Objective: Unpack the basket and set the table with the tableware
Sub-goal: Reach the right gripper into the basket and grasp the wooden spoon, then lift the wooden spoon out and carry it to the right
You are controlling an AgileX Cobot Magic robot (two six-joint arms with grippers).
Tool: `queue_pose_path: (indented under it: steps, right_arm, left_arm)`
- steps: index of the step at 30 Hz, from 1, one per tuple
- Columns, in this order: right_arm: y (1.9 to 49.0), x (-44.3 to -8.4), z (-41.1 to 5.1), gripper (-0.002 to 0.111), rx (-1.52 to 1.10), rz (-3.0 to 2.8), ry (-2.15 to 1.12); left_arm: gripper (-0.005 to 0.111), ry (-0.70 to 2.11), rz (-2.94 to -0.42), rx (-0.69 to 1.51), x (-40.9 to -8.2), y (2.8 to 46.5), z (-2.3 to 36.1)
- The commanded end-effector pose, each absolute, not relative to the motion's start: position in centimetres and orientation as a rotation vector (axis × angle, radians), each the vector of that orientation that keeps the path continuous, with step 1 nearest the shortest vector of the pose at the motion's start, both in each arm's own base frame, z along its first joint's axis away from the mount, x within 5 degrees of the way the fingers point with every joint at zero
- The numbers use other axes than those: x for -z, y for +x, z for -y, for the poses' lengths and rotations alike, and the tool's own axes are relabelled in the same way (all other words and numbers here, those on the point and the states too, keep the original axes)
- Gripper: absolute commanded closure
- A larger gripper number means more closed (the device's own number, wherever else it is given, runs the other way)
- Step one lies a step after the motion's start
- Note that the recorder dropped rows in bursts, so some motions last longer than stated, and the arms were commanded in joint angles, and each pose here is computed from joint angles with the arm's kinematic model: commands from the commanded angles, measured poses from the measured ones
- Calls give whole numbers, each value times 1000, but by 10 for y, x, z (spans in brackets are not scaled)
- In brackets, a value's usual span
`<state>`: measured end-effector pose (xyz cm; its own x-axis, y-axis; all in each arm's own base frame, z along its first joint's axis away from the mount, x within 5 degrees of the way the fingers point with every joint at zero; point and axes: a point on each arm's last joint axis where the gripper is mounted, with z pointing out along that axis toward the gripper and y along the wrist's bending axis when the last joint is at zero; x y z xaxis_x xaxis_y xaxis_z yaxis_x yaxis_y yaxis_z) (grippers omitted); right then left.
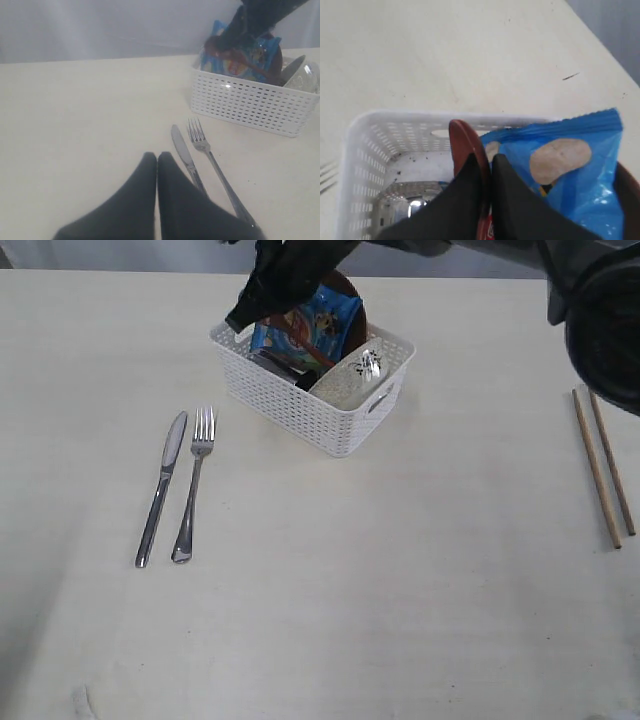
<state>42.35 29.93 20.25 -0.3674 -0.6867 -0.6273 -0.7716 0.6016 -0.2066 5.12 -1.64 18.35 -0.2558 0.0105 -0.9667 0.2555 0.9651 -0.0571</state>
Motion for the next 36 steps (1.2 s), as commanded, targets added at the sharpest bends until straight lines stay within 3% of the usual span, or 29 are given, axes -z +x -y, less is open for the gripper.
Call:
queue_pose_path:
  steps: [1,5,11,18,28,36]
  right_arm:
    - [416,-234,-296,109,-170,-2114,-1129]
    - [410,-251,-292,109,-173,-2114,-1125]
    - [393,-308,-280,109,-207,-2064,-1036]
    - [386,-344,-241,109,40,-2129,-934]
    - [417,-319,-120,109,229,-2547,-532]
    - [411,-229,-31,109,255,-2808,-241]
  left_arm:
    - [107,198,-1817,241,-183,51,17]
    - [107,199,-1817,239,-183,51,17]
    - [107,199,-1817,238,-183,51,17]
    - [107,199,-1817,238,-183,51,17]
    - [107,200,-1817,238,-183,51,17]
    - [107,200,-1817,238,-183,51,17]
